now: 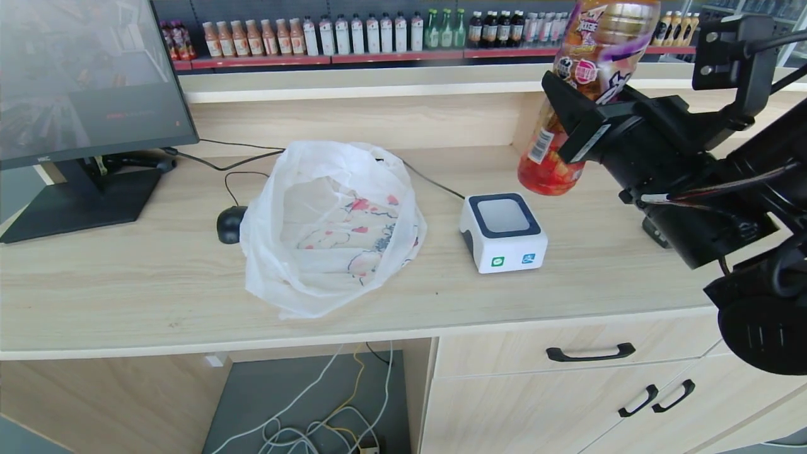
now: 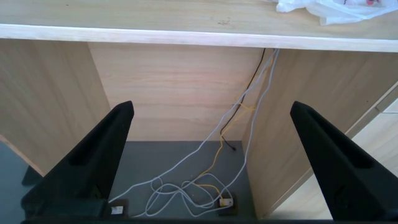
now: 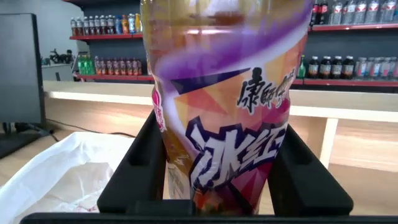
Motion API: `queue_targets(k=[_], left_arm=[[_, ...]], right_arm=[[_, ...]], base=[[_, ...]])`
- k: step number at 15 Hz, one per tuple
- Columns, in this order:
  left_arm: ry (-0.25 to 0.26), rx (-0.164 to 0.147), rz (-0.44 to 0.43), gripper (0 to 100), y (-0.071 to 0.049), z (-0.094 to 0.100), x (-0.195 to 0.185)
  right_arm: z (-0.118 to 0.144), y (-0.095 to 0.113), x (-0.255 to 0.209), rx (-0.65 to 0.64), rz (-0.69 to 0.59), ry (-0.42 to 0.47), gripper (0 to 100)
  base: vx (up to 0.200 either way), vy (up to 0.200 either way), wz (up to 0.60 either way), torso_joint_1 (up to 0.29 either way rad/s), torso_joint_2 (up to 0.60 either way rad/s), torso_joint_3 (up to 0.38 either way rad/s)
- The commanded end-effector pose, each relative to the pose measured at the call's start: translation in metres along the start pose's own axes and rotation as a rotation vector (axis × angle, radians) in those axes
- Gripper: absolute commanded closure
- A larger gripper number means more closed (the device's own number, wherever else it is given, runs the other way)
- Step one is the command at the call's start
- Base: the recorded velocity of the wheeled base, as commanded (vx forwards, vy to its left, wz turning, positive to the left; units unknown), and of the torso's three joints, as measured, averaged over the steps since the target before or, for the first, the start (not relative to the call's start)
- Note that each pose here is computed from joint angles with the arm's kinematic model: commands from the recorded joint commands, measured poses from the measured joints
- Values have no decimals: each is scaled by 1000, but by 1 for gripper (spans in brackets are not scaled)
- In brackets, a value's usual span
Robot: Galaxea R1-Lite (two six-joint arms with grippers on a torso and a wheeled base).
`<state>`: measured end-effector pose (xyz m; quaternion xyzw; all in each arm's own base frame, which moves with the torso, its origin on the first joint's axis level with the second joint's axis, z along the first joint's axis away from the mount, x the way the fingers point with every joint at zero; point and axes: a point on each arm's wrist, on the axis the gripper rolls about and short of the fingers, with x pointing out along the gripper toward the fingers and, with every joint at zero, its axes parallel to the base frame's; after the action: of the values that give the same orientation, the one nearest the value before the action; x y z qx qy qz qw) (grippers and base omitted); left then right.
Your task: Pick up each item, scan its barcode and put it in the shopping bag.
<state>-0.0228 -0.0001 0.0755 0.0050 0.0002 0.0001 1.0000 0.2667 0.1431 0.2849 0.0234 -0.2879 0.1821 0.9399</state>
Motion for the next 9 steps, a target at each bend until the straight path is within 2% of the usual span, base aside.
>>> queue_targets(k=[1,6,9], left_arm=[[0,1,1,0,0,0,0],[0,-1,1,0,0,0,0],[0,-2,1,0,0,0,0]], right_arm=[[-13,1,2,5,-9,18,100],[-11,1,-4,7,-8,-3,100],[-11,3,-9,9,0,5,100]], base=[[0,0,0,0,0,0],[0,0,0,0,0,0],[0,200,0,-1,1,5]])
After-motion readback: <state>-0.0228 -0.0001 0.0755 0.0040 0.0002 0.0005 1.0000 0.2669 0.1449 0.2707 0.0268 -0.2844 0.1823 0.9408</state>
